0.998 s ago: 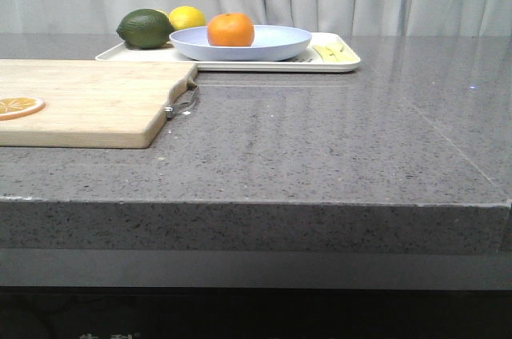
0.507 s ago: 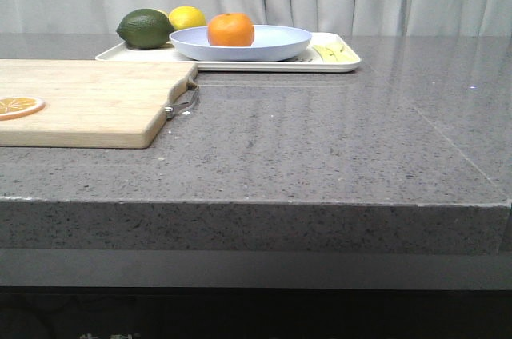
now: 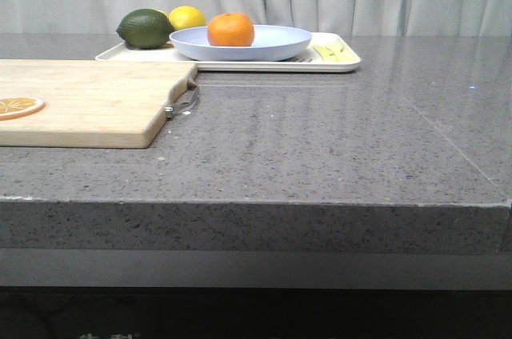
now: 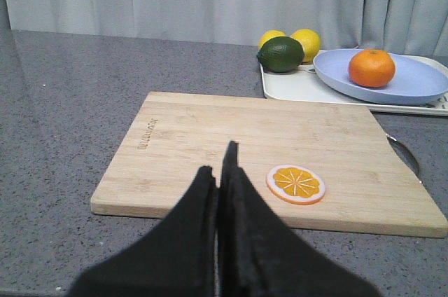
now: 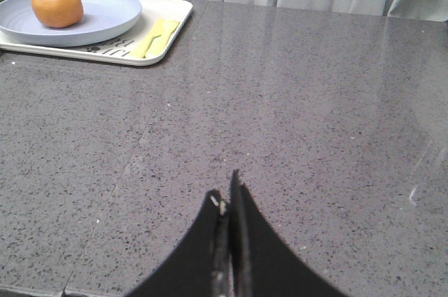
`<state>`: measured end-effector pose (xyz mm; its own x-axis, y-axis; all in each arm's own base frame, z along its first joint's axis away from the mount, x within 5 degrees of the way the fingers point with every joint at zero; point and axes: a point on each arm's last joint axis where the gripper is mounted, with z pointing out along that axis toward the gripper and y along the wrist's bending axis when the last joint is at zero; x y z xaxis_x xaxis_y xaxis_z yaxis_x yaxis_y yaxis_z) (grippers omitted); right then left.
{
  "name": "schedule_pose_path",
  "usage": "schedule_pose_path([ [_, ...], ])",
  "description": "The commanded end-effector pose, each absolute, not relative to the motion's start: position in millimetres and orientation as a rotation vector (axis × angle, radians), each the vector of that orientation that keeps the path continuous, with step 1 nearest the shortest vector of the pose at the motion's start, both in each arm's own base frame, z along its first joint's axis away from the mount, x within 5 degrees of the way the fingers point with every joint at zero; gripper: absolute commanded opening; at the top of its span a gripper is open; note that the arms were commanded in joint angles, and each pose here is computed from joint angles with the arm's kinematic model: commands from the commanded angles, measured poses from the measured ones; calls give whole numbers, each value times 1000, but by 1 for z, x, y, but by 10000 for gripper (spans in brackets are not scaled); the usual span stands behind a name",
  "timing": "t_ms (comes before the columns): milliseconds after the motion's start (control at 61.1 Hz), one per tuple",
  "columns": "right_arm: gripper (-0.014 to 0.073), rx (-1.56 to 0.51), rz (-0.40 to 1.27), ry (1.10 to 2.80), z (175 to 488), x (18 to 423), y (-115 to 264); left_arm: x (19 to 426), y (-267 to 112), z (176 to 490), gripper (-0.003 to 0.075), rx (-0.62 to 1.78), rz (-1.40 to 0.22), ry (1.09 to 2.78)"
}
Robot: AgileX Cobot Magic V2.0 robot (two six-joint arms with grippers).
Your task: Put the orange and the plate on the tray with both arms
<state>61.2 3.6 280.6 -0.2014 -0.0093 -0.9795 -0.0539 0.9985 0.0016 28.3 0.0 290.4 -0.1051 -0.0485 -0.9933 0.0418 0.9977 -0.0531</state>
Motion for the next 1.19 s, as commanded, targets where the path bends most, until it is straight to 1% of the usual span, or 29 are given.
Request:
schedule_pose_path([
  [0, -69, -53, 23, 1668, 296, 62, 3, 28, -1, 303, -17, -12, -96, 1573],
  [164, -69, -53, 23, 1669, 296, 62, 3, 25, -1, 282, -17, -16, -108, 1531],
  [278, -69, -53, 23, 1673, 296, 62, 3, 33, -2, 267, -17, -27, -132, 1565],
  [572, -69, -53, 23, 1677, 296, 62, 3, 49, -3, 223, -17, -27, -129, 1612],
  [752, -69, -53, 23, 1677, 296, 62, 3, 54, -4, 205, -17, -34, -141, 1566],
  [1177, -69, -53, 23, 1677, 296, 62, 3, 55, -4, 204, -17, -34, -141, 1563],
])
